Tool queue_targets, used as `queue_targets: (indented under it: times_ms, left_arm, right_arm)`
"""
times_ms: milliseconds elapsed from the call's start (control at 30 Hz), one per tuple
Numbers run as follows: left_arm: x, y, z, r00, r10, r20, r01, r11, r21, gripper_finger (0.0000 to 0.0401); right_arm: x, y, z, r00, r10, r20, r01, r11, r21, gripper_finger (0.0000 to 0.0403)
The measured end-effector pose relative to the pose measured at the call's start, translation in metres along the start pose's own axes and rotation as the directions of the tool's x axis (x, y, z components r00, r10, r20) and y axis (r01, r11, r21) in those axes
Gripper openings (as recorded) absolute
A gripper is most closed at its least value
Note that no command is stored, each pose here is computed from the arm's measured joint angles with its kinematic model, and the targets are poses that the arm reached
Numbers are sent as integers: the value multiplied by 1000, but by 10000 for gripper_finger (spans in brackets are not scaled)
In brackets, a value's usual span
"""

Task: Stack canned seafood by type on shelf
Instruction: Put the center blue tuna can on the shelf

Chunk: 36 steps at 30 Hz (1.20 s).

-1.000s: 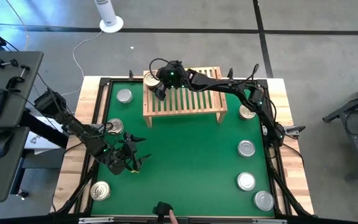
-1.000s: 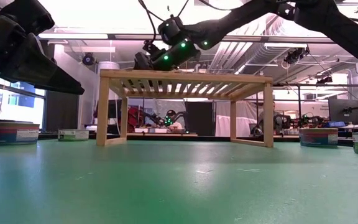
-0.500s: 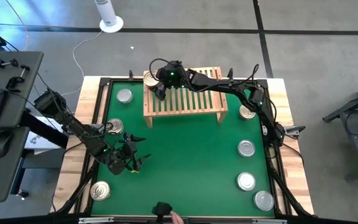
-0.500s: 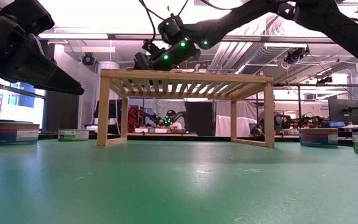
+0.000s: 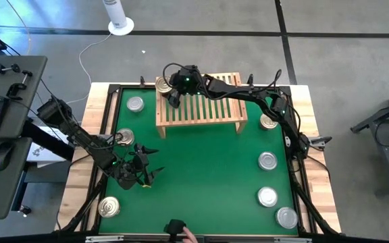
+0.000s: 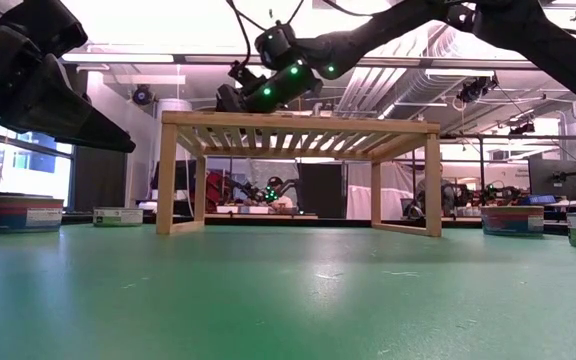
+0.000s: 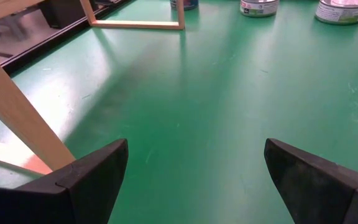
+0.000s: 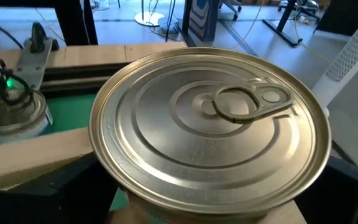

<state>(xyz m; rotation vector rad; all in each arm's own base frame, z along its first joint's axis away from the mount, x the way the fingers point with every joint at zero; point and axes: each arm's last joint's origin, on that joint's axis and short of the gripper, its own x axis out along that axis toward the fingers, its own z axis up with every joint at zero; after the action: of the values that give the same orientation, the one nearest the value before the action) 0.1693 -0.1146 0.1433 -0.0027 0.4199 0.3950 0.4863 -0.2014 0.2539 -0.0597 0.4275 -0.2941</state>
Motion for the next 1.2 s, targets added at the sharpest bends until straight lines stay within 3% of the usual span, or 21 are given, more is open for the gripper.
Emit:
queue_targets:
  times_ms: [200,500,800,900,1200]
  left_arm:
    - [0,0,0,1000,0,0,0,1000,0,365]
    - [0,0,0,1000,1,-1,-1,1000,2,365]
    - [0,0,0,1000,1,-1,-1,1000,3,365]
    - [0,0,0,1000,1,-2,-1,1000,3,365]
    - [0,0,0,1000,1,-1,-1,1000,3,365]
  right_arm:
    - [-1,0,0,1000,1,-6,-1,997,71,400]
    - [-1,2,-1,1000,1,-24,1,996,89,400]
    - [-2,-7,-5,996,82,-44,-74,984,165,400]
    - [-3,-8,-5,993,116,-36,-108,980,169,400]
    - [-3,-8,-6,995,78,-54,-71,990,125,400]
